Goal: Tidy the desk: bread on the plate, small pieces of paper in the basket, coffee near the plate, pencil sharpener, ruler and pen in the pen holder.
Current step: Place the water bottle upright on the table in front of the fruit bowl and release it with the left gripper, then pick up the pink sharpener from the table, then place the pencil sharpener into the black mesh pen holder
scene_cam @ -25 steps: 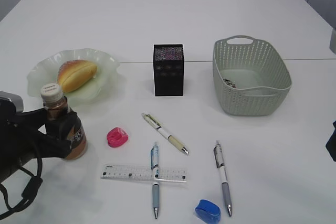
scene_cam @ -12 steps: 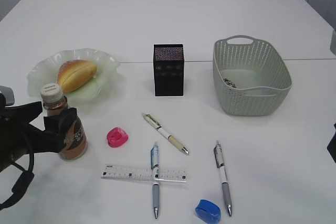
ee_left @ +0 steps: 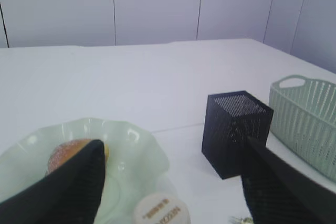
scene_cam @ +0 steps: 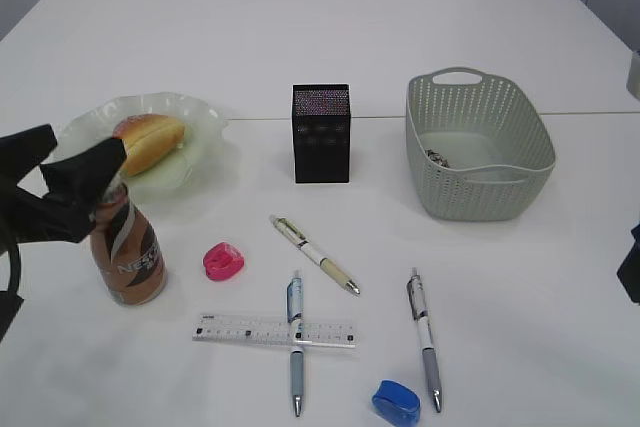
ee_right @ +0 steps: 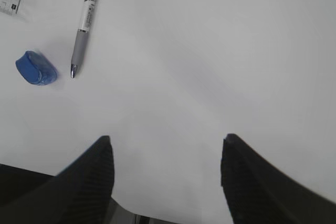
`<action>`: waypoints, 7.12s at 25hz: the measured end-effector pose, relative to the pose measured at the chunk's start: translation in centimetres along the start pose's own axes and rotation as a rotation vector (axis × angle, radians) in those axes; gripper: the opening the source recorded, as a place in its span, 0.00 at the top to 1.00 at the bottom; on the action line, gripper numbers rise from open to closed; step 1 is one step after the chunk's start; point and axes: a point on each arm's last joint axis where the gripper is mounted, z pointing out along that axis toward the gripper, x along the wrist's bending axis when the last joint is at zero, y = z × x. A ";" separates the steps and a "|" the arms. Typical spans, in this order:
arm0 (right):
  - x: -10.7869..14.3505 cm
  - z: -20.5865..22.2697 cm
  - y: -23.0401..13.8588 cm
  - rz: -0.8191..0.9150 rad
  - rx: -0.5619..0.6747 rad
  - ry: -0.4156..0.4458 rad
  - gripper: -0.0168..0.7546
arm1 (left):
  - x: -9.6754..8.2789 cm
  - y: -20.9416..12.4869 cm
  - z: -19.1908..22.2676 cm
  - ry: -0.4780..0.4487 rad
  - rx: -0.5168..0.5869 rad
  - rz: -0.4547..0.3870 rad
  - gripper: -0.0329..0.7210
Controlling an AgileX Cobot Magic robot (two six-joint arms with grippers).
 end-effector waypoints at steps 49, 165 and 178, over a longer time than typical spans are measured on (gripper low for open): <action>5.8 0.7 10.0 -0.230 -0.020 0.032 0.37 | 6.0 6.7 -3.2 0.251 0.852 -0.209 0.27; 22.2 19.7 22.8 0.820 0.063 0.069 0.57 | 5.0 6.6 -5.3 0.203 1.120 -0.261 0.32; 18.0 15.2 27.3 0.822 -0.173 0.086 0.57 | 4.9 6.6 -5.3 0.201 1.118 -0.270 0.32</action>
